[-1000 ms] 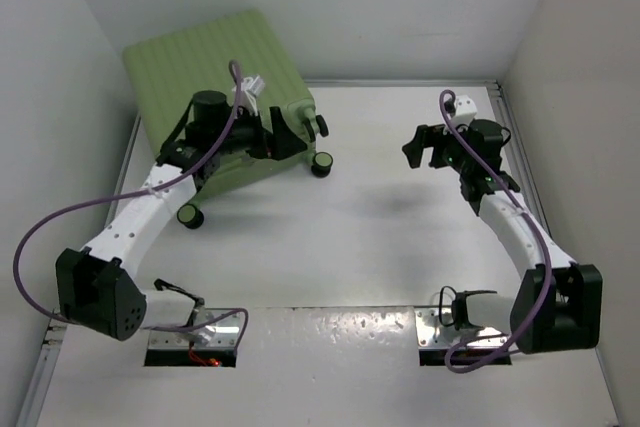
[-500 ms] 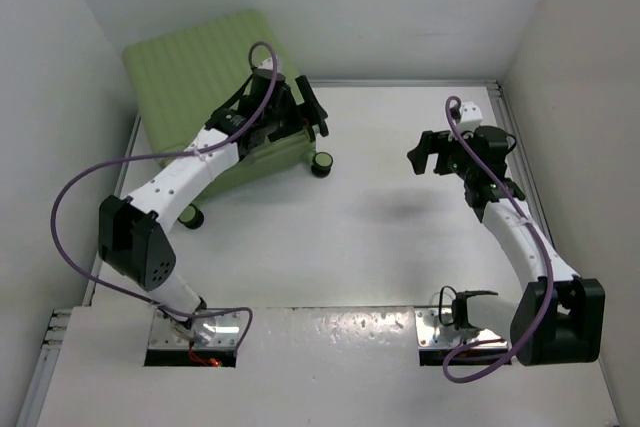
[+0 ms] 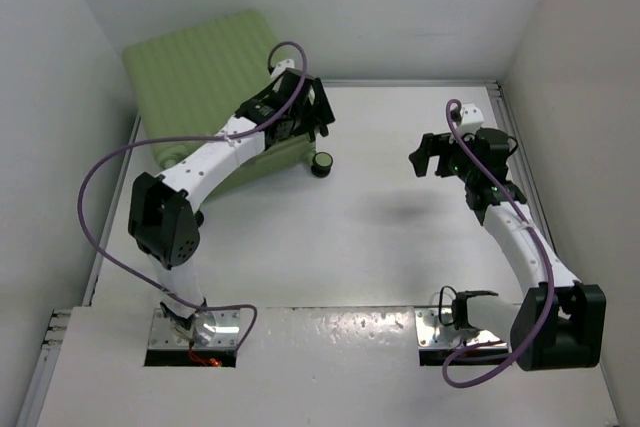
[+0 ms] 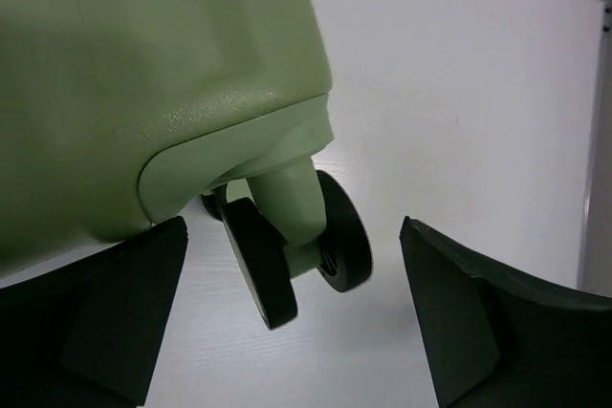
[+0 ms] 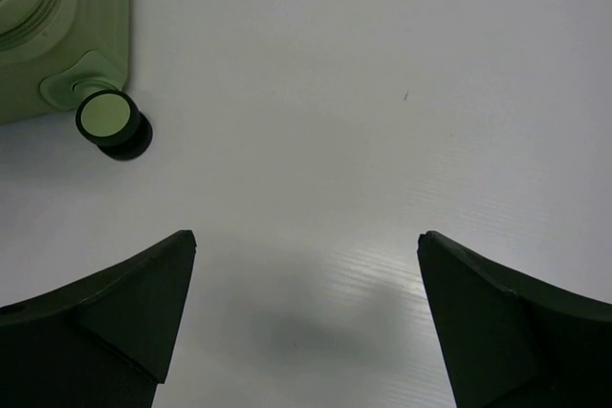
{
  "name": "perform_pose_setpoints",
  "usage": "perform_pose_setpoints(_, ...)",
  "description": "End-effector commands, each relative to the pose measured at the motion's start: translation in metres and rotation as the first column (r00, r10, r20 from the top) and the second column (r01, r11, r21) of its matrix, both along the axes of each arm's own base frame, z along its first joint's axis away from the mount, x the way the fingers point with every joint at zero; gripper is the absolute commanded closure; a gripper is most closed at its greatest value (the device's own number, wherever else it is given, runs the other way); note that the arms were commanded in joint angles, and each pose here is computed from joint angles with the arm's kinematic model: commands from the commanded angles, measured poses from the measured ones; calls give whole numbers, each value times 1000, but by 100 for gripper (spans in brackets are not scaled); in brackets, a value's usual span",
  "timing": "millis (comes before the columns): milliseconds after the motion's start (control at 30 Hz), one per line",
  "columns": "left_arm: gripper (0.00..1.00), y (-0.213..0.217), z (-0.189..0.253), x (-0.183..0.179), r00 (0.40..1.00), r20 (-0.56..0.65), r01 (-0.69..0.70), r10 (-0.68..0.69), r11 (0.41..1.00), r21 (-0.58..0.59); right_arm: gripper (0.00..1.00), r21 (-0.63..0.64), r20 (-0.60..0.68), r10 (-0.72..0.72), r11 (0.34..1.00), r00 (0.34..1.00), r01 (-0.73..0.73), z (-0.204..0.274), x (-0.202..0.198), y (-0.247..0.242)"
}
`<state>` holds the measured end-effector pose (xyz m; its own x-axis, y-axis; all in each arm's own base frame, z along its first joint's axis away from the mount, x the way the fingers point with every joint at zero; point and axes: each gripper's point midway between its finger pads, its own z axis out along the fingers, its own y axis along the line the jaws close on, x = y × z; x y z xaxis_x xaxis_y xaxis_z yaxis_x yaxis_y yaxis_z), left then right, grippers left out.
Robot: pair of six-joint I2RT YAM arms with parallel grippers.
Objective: Pack the luggage
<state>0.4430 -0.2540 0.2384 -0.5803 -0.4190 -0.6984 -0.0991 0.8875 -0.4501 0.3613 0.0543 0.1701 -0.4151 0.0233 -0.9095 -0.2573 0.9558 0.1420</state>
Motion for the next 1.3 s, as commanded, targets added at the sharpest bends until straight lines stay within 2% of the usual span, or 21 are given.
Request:
perform_pose_setpoints(0, 1, 2, -16, 8, 999, -20, -32, 33, 999, 44, 1, -24, 48, -20, 999, 999, 21, 14, 1, -7)
perform_pose_setpoints(133, 1, 11, -51, 21, 994, -82, -70, 75, 995, 68, 1, -29, 36, -25, 999, 999, 26, 10, 0, -8)
perform_pose_setpoints(300, 1, 9, -59, 31, 992, -94, -77, 83, 995, 61, 1, -30, 23, -31, 999, 999, 32, 5, -1, -8)
perform_pose_setpoints(433, 1, 8, -42, 47, 993, -51, -107, 108, 994, 28, 1, -27, 28, -29, 999, 999, 30, 9, 1, -8)
perform_pose_setpoints(567, 1, 19, -35, 60, 989, -12, -148, 149, 987, 60, 1, -30, 25, -31, 999, 999, 32, 7, 2, -8)
perform_pose_setpoints(700, 2, 27, -55, 61, 985, -24, -165, 169, 979, 117, 1, -19, 19, -30, 999, 999, 30, 6, 3, -7)
perform_pose_setpoints(733, 13, 28, -63, 58, 986, -37, -156, 163, 978, 136, 1, -17, 16, -34, 999, 999, 34, 6, 3, -7)
perform_pose_setpoints(833, 36, 31, -71, 59, 987, -38, -150, 158, 974, 168, 1, -20, 17, -34, 999, 999, 34, 5, 3, -8)
perform_pose_setpoints(867, 50, 33, -70, 60, 986, -35, -157, 165, 972, 173, 1, -19, 19, -31, 999, 999, 32, 7, 3, -7)
perform_pose_setpoints(933, 60, 30, -69, 60, 988, -19, -146, 152, 971, 191, 1, -25, 21, -30, 999, 999, 31, 6, 2, -8)
perform_pose_setpoints(1067, 88, 22, -73, 54, 995, -18, -92, 99, 967, 236, 1, -31, 23, -24, 999, 999, 25, 6, 1, -7)
perform_pose_setpoints(1167, 100, -2, -69, 28, 1000, -16, 16, -12, 956, 294, 1, -34, 30, -20, 999, 999, 21, 8, 1, -7)
perform_pose_setpoints(1267, 100, -12, -74, 1, 996, -37, 94, -86, 924, 371, 1, -36, 37, -19, 999, 999, 20, 9, 2, -7)
